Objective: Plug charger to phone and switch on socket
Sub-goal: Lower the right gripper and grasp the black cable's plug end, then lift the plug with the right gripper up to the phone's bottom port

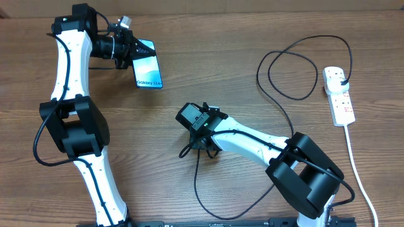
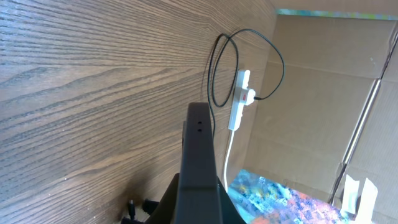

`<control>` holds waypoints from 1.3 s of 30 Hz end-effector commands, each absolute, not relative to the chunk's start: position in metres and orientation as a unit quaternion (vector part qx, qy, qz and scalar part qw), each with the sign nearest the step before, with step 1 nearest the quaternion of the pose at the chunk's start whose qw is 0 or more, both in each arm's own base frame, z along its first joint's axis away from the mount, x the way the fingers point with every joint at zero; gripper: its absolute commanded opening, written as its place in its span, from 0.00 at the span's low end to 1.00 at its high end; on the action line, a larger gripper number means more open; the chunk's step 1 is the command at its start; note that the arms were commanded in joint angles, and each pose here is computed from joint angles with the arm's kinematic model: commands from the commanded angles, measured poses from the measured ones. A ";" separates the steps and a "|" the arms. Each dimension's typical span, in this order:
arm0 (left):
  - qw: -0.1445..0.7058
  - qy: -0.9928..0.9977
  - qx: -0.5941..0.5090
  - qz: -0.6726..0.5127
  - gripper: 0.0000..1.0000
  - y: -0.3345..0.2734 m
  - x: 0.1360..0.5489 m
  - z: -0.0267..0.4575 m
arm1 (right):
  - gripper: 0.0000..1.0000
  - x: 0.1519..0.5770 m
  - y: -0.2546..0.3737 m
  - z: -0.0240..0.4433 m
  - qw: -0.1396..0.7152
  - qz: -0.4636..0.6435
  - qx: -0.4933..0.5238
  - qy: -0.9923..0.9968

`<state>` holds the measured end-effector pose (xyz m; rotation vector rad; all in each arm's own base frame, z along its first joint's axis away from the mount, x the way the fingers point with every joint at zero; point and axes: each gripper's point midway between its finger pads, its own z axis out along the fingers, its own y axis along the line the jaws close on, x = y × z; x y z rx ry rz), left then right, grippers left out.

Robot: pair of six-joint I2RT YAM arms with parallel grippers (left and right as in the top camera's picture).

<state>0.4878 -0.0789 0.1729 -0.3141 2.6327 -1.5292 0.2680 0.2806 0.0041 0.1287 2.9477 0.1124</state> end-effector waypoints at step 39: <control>0.061 0.836 -0.073 -0.541 0.04 -0.090 0.491 0.198 | 0.04 0.343 0.308 0.145 -0.037 0.596 -0.060 0.800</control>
